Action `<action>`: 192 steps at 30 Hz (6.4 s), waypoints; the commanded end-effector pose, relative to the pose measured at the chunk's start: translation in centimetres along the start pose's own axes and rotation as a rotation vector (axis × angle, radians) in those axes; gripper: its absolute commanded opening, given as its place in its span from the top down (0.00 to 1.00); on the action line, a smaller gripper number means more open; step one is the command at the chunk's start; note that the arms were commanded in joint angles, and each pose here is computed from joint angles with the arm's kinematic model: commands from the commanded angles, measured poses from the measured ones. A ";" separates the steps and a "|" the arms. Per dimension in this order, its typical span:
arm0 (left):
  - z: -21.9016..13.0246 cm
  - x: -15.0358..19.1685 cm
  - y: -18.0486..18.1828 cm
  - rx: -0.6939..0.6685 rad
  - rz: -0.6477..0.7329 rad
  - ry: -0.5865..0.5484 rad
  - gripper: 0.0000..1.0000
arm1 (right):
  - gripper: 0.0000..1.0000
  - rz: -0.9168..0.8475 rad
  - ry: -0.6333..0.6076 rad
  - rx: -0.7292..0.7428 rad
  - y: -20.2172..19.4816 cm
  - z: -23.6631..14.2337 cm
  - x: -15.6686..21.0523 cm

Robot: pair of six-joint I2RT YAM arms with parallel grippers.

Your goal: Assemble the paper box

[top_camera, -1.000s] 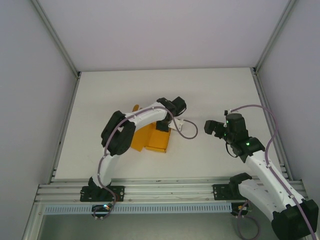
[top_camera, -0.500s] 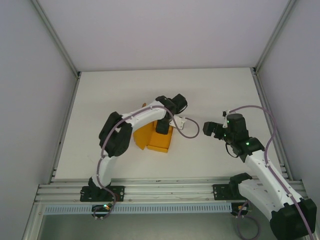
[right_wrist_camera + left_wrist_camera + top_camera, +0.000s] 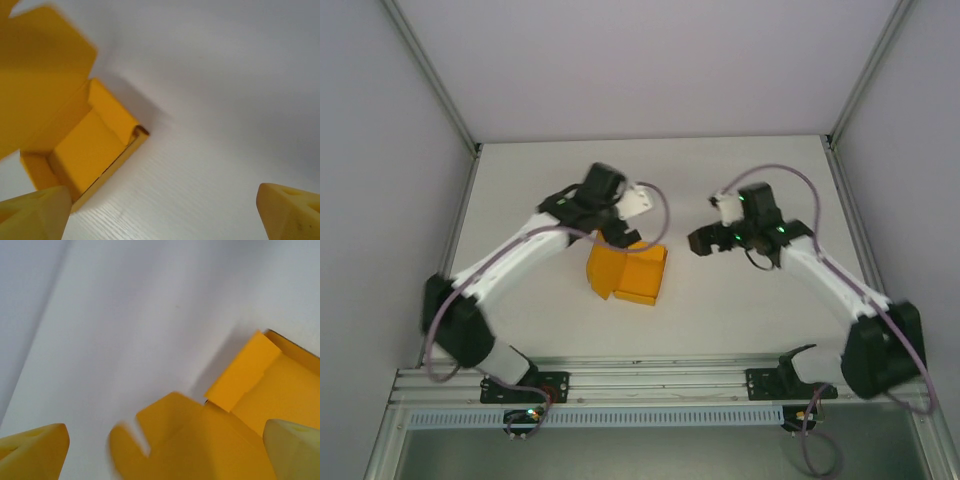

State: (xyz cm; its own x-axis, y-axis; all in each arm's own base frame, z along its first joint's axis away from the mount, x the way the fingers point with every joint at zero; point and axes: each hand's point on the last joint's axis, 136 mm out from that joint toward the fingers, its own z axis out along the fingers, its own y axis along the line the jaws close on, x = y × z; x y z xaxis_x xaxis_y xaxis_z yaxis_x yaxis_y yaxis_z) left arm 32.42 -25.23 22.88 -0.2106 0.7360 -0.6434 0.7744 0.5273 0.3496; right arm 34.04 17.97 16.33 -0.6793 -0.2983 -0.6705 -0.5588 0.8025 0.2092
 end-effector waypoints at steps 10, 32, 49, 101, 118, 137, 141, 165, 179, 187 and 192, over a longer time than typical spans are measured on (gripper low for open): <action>-7.0 14.3 5.3 -0.361 -1.109 -0.126 0.00 | 0.21 -0.616 0.504 -0.303 4.8 11.3 1.2; -3.9 19.9 2.9 -0.298 -1.198 0.021 0.00 | 0.81 -0.586 0.622 -0.215 3.5 17.7 3.3; -1.2 18.3 4.2 -0.155 -1.300 -0.098 0.00 | 1.00 -0.338 0.067 -0.067 5.8 12.8 -6.6; 2.7 18.7 4.0 -0.245 -1.106 0.149 0.00 | 1.00 0.281 -0.058 0.648 -1.8 3.4 1.2; 1.6 16.7 3.4 -0.179 -1.062 0.074 0.00 | 0.95 0.401 0.317 0.709 -2.3 10.1 11.5; 2.4 11.9 4.0 -0.089 -0.946 0.012 0.00 | 0.50 0.375 0.158 0.653 -1.3 7.0 5.8; 3.1 9.5 3.8 0.007 -0.872 -0.027 0.00 | 0.29 0.327 0.089 0.639 -1.5 4.7 3.8; 10.1 2.1 0.6 0.647 -0.226 0.033 0.29 | 0.45 -0.149 0.173 -0.018 -5.1 3.7 -2.6; 10.5 1.9 -0.5 0.633 -0.099 0.073 1.00 | 0.54 -0.185 0.213 -0.037 -6.2 3.9 -2.3; 10.2 1.9 -0.9 0.603 -0.015 0.083 1.00 | 0.54 -0.244 0.251 -0.078 -6.1 3.9 -2.2; 10.2 2.1 -0.6 0.566 -0.013 0.081 1.00 | 0.54 -0.226 0.309 -0.124 -5.5 3.7 -0.4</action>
State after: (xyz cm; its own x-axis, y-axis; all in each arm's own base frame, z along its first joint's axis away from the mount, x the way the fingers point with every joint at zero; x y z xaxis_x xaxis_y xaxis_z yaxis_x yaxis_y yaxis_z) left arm 38.08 -29.27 13.68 -0.2801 0.7506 -0.5984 0.9590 0.2471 -0.1389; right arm 41.09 15.71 13.90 -0.6152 -0.5911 -0.5216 -0.7374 0.6655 0.1156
